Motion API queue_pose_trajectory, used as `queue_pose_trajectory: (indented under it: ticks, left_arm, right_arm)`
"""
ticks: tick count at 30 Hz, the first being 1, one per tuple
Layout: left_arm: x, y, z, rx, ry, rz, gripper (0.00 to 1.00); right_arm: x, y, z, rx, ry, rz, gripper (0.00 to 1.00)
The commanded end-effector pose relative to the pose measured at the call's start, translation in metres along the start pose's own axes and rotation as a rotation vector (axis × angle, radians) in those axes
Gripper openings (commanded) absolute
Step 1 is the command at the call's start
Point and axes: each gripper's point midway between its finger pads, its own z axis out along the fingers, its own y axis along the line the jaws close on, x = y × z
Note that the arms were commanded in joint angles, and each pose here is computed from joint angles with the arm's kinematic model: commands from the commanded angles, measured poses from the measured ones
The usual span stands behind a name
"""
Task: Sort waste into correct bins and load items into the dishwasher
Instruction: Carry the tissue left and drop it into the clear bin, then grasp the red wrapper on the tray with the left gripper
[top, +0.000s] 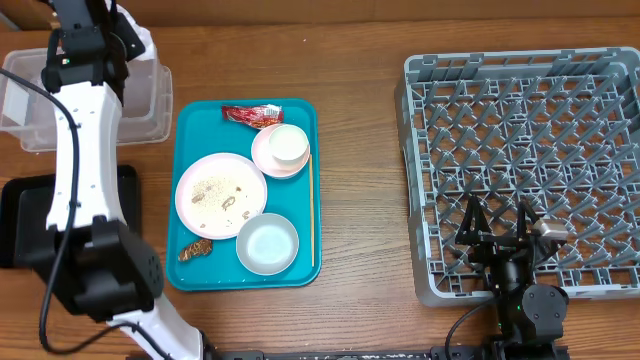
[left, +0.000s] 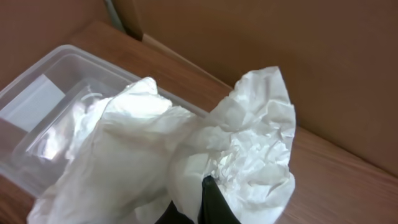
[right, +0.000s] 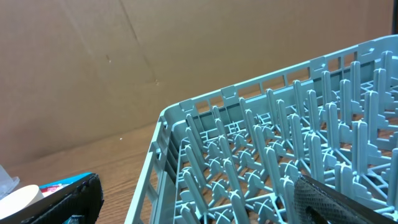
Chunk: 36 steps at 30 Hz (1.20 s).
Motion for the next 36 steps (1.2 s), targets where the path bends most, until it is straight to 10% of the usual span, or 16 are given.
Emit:
queue_pose_trajectory:
  ticks: [1, 7, 15, 27, 36]
  left_arm:
    - [0.015, 0.03, 0.038, -0.091, 0.045, 0.032, 0.15]
    - [0.027, 0.065, 0.063, -0.155, 0.081, 0.004, 0.87]
    - [0.02, 0.056, 0.037, -0.123, 0.087, 0.011, 0.89]
    - [0.018, -0.122, -0.108, 0.661, 0.132, 0.096, 0.97]
    - [0.1, -0.143, -0.06, 0.469, 0.323, 0.201, 1.0]
  right_arm:
    - [0.001, -0.001, 0.0, 0.0, -0.004, -0.003, 1.0]
    - [0.001, -0.001, 0.0, 0.0, -0.004, -0.003, 1.0]
    - [0.001, -0.001, 0.0, 0.0, -0.004, -0.003, 1.0]
    - [0.001, -0.001, 0.0, 0.0, -0.004, -0.003, 1.0]
    - [0.001, -0.001, 0.0, 0.0, -0.004, -0.003, 1.0]
